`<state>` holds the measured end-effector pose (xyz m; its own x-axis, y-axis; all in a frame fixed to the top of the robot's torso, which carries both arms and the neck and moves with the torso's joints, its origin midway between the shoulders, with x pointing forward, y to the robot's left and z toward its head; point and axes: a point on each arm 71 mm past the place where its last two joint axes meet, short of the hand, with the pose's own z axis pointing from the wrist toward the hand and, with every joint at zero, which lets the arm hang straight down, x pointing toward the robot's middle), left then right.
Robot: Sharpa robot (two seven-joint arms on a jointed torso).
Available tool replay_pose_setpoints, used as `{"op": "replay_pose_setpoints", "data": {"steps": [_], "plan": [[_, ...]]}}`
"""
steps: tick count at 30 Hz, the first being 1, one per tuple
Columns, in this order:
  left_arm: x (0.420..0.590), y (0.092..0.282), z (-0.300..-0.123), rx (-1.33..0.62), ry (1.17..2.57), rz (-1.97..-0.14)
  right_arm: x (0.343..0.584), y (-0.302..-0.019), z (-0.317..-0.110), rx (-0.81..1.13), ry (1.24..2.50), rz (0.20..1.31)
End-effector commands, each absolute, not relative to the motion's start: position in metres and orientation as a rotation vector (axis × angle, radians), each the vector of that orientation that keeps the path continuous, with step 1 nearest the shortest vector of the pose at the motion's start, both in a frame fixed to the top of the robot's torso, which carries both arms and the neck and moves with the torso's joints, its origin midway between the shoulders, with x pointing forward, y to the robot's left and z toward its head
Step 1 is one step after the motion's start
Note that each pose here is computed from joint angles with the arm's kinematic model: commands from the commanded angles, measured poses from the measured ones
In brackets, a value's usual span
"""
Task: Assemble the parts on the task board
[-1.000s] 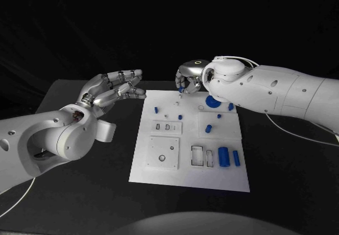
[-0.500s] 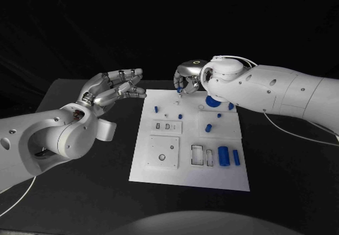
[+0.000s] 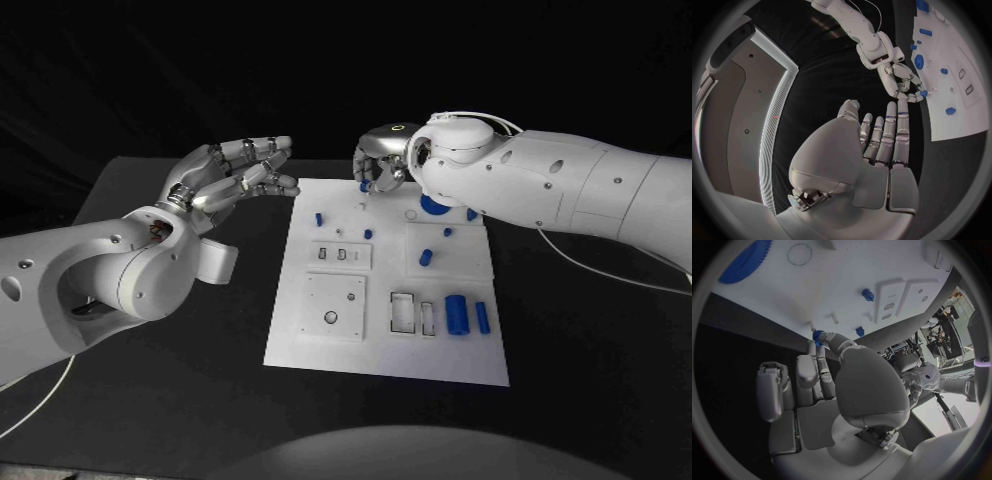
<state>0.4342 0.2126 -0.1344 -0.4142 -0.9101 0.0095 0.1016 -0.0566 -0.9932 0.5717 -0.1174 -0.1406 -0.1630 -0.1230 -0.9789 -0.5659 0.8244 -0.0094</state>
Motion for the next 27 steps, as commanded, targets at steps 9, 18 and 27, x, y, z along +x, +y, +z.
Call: {"op": "replay_pose_setpoints", "data": {"steps": [9, 18, 27], "plan": [[0.4332, 0.2099, -0.1335, -0.905, 1.419, -1.614, 0.5725, -0.1216, -0.1534, -0.562, 1.714, 0.356], [0.4334, 0.2114, -0.1337, -0.908, 1.417, -1.607, 0.5732, -0.1263, -0.1523, -0.548, 1.669, 0.351], [0.434, 0.2102, -0.1343, -0.908, 1.425, -1.61, 0.5724, -0.1274, -0.1547, -0.553, 1.693, 0.347]]}}
